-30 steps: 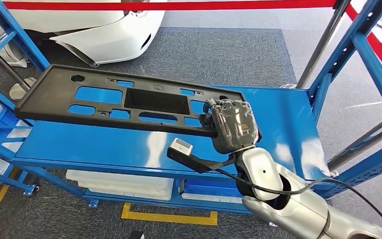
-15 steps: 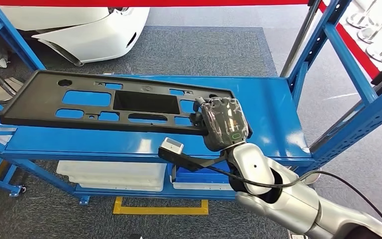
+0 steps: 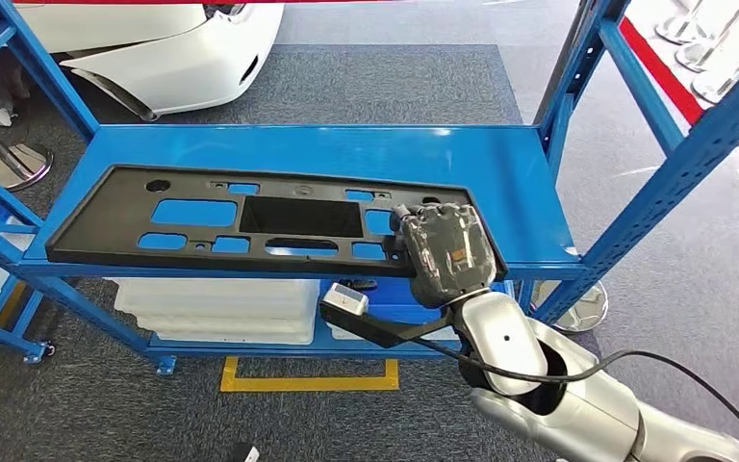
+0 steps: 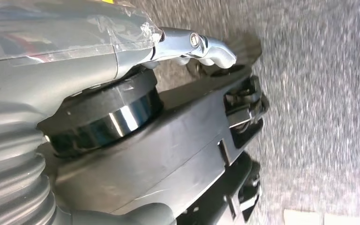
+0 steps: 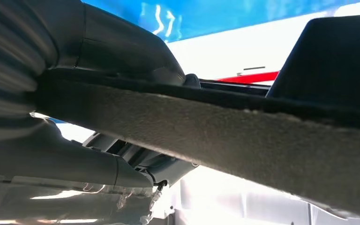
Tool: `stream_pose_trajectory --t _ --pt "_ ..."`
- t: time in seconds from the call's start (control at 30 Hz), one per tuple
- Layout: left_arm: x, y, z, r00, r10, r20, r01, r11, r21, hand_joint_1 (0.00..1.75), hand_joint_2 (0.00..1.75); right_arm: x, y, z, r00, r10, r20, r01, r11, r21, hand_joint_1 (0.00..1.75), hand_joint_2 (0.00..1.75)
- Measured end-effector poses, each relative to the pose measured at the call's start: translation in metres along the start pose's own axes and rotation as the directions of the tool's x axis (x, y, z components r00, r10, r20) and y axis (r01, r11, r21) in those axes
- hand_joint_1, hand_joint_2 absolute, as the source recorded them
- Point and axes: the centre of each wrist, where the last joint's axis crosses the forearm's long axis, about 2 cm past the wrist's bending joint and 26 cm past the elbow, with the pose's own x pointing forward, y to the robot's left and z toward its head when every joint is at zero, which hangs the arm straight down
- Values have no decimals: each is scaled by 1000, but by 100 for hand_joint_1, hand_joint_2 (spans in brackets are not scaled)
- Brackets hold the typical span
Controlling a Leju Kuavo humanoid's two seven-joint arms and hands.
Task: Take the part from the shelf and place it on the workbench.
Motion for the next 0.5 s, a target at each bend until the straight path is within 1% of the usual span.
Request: stream_pose_trajectory --t 0.07,0.2,0.5 --pt "0 9 0 1000 -1 4 1 1000 0 0 175 2 -1 4 1000 0 5 0 1000 7 175 175" --pt "1 17 1 1000 -6 12 6 1000 6 0 175 2 -3 9 1000 -6 6 6 1000 12 175 175" --pt "4 22 1 1000 -14 23 14 1000 -5 0 175 -3 -7 16 1000 -12 -10 12 1000 6 175 175"
